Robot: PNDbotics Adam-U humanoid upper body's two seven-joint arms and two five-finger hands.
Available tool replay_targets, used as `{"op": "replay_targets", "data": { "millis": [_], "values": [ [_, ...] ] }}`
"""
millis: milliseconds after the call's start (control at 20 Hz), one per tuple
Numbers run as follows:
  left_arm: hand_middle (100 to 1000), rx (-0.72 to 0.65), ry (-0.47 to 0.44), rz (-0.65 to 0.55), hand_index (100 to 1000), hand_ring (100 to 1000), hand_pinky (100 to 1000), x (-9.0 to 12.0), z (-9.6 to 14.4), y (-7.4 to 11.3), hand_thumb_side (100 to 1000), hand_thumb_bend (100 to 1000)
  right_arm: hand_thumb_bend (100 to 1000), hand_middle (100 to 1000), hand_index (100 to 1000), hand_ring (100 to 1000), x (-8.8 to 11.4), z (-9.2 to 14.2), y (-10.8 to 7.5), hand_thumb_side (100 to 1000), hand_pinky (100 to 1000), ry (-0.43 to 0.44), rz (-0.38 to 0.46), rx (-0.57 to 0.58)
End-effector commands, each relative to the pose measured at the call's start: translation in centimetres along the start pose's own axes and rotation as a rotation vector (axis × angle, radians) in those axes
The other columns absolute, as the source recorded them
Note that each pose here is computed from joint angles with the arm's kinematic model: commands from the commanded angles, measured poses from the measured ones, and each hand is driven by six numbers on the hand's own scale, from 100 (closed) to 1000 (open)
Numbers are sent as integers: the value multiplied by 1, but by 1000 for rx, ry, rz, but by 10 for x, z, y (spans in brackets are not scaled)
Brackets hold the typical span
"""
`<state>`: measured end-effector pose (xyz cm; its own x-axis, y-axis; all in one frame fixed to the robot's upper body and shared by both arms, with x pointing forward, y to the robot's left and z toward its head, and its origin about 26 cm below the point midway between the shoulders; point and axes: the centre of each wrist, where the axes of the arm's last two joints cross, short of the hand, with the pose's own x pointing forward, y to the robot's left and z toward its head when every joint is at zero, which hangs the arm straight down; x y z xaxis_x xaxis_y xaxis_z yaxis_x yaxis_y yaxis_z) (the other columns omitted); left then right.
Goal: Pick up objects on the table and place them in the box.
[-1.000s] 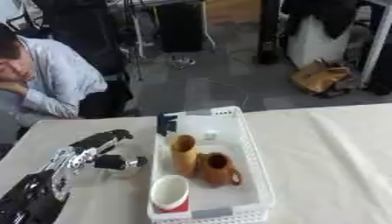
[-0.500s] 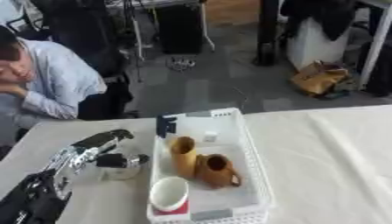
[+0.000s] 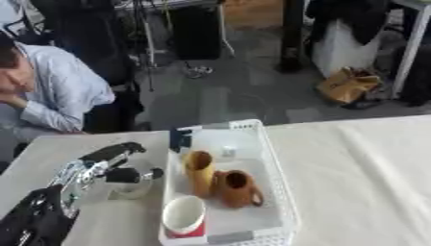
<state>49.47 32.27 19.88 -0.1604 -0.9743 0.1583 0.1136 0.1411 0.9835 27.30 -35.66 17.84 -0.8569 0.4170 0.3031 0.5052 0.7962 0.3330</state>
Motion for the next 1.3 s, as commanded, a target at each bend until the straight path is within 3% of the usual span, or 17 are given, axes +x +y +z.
{"op": "replay_targets", "data": {
  "millis": [50, 1300],
  "values": [
    [1000, 34, 16, -6, 1000, 1000, 1000, -4, 2, 18, 925, 744, 100, 658, 649, 807, 4, -7, 3, 1000, 743, -33, -21, 2],
    [1000, 37, 62, -39, 1000, 1000, 1000, -9, 1, 16, 942, 717, 100, 656, 643, 807, 4, -7, 6, 1000, 742, -33, -31, 1]
  ]
}}
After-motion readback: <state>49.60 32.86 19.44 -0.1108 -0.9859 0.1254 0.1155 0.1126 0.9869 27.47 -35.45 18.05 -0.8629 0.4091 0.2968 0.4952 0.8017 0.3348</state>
